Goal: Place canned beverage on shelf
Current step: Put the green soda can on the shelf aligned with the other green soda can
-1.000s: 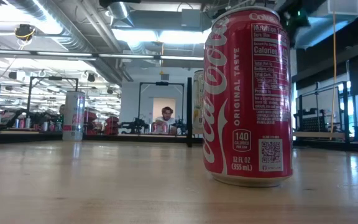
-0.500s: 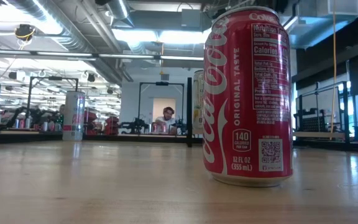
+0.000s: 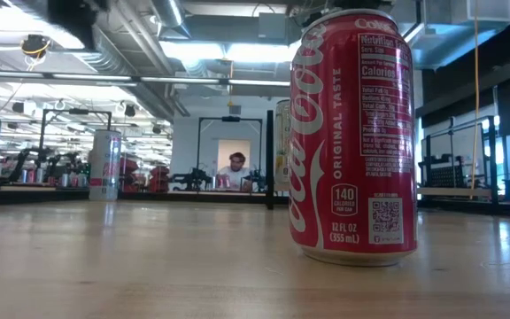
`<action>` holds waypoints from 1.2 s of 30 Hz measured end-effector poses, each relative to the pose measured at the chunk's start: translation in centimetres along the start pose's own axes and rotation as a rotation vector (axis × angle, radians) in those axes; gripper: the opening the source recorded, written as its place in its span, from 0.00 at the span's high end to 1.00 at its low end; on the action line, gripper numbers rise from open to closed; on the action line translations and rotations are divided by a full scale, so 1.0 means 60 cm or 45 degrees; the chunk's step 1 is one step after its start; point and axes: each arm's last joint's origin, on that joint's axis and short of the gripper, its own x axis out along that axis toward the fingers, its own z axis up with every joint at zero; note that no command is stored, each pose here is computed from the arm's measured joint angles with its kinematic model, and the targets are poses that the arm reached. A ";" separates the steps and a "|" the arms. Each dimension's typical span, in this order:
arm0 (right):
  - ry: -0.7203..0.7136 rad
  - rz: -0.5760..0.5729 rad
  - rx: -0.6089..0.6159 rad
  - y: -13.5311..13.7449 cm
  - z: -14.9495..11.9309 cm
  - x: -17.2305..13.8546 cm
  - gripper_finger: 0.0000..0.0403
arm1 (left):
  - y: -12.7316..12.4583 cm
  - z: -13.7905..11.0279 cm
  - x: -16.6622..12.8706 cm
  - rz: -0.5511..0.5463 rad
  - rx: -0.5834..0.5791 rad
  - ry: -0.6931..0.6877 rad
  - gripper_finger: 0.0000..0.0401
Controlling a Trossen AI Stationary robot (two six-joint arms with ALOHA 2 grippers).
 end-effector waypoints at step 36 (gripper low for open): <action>0.033 -0.151 0.302 0.131 0.010 0.167 0.19 | 0.071 -0.139 0.094 0.279 0.637 0.658 0.06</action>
